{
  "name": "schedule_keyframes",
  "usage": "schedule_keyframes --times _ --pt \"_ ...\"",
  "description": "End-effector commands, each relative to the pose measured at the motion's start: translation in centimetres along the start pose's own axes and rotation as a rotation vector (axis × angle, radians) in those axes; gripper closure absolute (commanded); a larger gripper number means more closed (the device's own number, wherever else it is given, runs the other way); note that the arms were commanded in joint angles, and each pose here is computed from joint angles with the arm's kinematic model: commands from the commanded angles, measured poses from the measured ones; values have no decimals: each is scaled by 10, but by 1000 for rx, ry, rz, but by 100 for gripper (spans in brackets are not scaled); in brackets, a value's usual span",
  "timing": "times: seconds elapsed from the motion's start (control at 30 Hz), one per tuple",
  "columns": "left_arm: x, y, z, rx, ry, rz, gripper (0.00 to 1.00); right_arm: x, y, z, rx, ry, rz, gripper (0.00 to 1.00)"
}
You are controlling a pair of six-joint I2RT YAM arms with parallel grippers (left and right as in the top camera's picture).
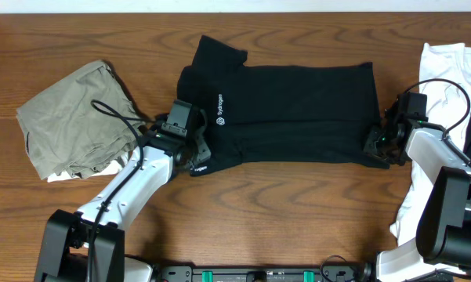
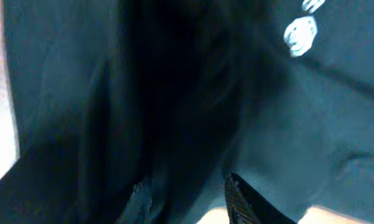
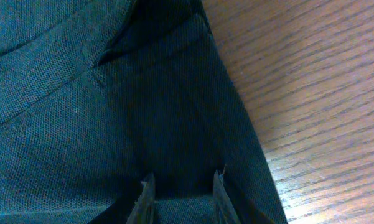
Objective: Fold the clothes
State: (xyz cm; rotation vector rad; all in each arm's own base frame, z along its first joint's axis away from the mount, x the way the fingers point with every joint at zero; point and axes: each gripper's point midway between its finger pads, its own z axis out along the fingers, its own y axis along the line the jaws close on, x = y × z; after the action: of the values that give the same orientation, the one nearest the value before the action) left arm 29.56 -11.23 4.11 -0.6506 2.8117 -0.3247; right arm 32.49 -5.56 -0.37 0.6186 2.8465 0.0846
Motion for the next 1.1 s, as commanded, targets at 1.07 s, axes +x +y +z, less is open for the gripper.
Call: schedule_keyframes --times 1.07 --pt "-114 -91 -50 400 -476 -17 76 34 -6 15 22 113 -7 69"
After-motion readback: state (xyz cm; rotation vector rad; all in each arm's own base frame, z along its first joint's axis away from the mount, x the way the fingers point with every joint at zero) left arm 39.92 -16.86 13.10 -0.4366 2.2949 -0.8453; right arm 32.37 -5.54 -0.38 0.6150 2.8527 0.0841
